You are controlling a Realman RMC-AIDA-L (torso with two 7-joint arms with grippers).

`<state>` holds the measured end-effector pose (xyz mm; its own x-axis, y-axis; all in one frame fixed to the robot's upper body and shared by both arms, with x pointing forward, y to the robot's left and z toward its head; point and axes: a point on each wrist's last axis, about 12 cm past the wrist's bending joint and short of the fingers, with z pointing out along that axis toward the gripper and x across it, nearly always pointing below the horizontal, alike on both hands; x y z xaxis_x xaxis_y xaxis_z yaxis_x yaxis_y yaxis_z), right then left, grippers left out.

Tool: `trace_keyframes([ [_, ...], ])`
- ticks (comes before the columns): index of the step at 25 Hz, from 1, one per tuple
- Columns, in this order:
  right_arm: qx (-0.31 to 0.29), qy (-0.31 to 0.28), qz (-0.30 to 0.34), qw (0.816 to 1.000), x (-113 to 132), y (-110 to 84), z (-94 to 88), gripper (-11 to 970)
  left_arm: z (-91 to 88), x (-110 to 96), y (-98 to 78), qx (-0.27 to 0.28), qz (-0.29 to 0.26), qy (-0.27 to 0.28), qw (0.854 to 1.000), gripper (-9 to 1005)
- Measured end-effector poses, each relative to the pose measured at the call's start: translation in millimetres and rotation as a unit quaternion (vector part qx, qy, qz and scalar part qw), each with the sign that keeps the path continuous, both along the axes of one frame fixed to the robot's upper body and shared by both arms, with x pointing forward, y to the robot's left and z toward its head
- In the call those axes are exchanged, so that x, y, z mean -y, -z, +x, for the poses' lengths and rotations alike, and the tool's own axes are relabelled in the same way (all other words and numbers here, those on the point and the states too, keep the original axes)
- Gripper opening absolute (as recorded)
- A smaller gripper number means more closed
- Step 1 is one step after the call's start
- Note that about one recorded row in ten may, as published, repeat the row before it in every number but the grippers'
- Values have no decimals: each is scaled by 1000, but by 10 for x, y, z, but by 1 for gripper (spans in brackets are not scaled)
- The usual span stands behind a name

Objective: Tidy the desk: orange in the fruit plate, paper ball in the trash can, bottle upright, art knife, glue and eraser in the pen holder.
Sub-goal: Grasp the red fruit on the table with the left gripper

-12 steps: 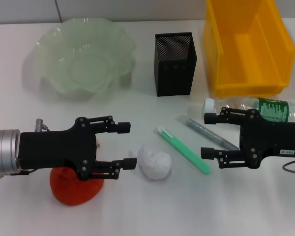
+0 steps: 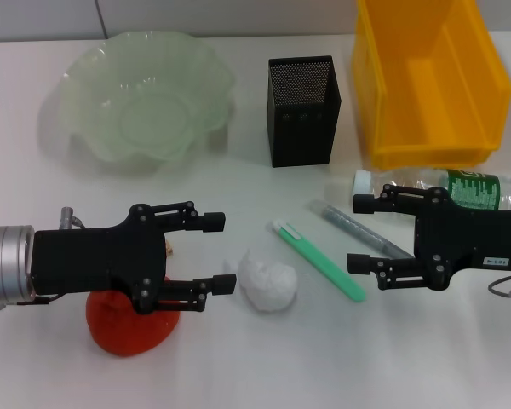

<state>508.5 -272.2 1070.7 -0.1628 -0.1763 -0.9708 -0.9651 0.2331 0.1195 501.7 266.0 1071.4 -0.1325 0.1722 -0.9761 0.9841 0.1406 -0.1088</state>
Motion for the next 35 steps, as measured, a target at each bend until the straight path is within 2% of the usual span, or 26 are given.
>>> trace_keyframes([
  [25, -1, 0, 0, 1000, -7, 7, -4, 814, -25, -39, 14, -1, 3, -4, 1000, 740],
  [31, -3, 2, 1, 1000, -2, 19, -20, 813, -58, -207, 11, 5, 19, -21, 1000, 735],
  [33, -5, 1, 0, 1000, -2, 25, -26, 813, -105, -350, 8, 8, 33, -34, 999, 733],
  [35, -7, -3, -4, 1000, -3, 36, -38, 813, -121, -391, 10, 7, 36, -38, 999, 732],
])
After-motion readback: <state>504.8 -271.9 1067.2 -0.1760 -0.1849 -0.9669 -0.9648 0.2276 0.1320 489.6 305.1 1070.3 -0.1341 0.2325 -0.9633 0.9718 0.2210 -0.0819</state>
